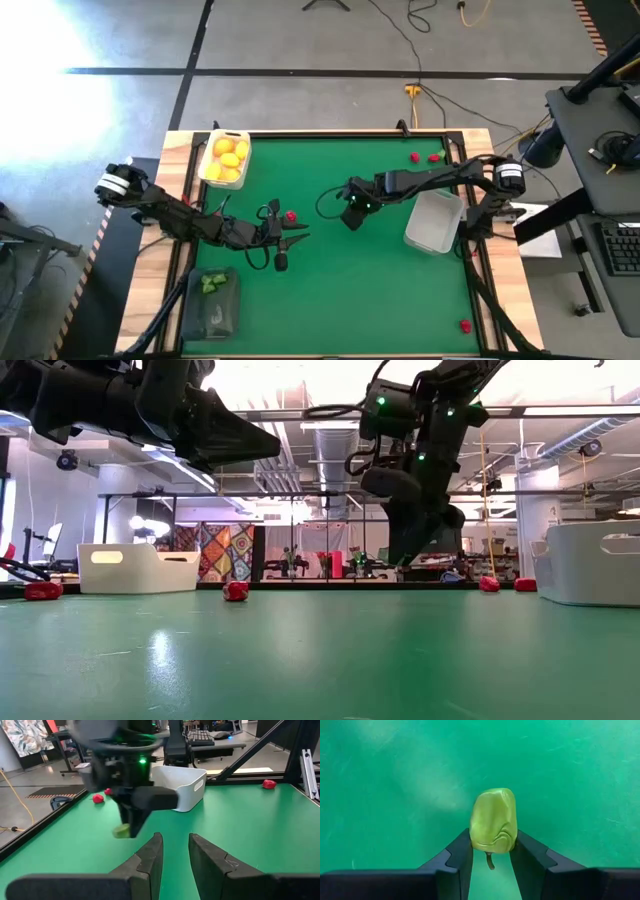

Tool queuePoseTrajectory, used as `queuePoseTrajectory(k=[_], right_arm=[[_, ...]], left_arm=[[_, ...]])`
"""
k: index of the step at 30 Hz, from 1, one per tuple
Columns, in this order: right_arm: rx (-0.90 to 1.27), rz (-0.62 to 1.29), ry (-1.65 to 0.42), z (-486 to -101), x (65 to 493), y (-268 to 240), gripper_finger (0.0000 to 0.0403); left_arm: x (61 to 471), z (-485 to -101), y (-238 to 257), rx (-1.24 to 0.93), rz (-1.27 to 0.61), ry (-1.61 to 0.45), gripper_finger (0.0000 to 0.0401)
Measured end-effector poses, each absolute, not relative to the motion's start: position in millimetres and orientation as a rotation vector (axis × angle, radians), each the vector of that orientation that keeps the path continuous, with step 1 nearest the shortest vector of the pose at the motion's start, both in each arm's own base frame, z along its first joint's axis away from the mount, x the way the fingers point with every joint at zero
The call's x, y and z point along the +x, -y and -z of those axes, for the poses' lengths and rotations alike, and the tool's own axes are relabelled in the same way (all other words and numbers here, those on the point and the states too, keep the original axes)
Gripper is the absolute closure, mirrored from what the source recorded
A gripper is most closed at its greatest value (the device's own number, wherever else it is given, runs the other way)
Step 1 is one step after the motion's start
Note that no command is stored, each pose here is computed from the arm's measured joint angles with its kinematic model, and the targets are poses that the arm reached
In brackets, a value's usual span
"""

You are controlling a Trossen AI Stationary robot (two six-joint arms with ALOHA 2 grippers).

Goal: Sort produce into baskets
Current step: Move the green chili peppers to the center of the table, then put the green chili peppers into the black bin

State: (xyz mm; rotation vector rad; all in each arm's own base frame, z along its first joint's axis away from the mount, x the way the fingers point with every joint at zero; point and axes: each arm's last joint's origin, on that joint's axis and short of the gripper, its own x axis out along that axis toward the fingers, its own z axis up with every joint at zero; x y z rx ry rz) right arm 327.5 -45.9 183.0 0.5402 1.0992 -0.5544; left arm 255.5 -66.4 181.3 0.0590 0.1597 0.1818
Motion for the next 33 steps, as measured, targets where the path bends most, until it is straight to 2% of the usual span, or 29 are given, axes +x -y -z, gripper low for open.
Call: queuePoseTrajectory(k=[11,16,23,33], right_arm=[[0.481,0.406,-1.168,-174,325,4,0.0291],[0.467,0.372,-1.149,-171,329,-6,0.0268],[0.459,0.367,-1.157,-147,344,-8,0.0238],[0.398,0.331,-1.075,-167,363,-7,0.0239]], left_arm=[[256,-181,66,0.059,-0.182,-0.16,0.0323],[256,-181,66,0.059,-0.182,-0.16,0.0323],[255,-181,66,0.059,-0.182,-0.16,0.0323],[255,-181,66,0.059,-0.181,-0.16,0.0323]])
